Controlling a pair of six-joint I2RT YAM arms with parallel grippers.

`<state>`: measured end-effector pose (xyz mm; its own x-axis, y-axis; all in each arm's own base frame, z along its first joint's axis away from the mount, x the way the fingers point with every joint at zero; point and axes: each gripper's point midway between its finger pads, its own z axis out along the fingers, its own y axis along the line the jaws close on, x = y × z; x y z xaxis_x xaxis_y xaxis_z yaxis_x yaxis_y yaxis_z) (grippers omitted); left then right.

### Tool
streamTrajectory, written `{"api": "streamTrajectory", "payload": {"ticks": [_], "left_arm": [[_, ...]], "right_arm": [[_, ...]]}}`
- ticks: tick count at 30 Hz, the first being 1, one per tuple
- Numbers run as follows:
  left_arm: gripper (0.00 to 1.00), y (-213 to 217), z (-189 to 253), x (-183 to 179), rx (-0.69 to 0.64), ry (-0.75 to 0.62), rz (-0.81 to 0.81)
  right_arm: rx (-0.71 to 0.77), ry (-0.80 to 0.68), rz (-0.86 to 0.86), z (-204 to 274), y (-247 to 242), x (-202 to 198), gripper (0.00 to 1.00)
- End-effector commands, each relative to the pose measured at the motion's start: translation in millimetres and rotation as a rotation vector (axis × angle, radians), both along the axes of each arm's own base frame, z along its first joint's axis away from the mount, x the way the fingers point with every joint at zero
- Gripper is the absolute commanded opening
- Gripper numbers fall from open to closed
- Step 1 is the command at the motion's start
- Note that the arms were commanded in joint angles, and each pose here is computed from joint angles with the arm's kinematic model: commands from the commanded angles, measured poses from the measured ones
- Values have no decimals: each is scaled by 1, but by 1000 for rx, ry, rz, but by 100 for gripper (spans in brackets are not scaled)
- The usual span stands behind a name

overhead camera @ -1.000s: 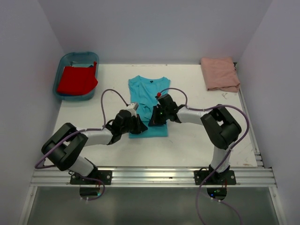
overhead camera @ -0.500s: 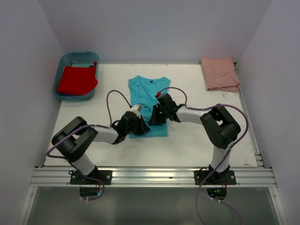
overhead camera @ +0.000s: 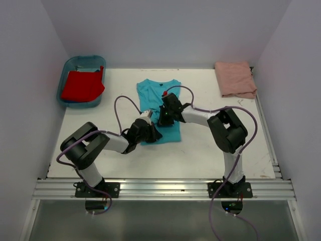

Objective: Fold and stack the t-shirts
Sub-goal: Fold the tshirt

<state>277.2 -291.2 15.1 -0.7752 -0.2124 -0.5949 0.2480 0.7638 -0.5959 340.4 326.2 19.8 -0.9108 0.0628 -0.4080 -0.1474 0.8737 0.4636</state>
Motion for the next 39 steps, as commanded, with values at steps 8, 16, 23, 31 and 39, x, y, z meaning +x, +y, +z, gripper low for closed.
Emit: {"api": "streamTrajectory", "payload": {"ticks": [8,16,23,31,39], "left_arm": [[0,35,-26,-24,120,48,38],[0,36,-32,-30,116,67,29],[0,31,-2,-22,72,-8,26],[0,67,153,8,49,-374,190],[29,129,114,-11,345,-204,336]], "right_arm": [[-256,-174,-177,13,-22,98,0],[-353,-354,-282,73,-34,170,0],[-334,-482,-301,137,-48,172,0],[-253,-447,-264,141,-90,68,1],[-191,-285,-143,85,-102,-27,64]]}}
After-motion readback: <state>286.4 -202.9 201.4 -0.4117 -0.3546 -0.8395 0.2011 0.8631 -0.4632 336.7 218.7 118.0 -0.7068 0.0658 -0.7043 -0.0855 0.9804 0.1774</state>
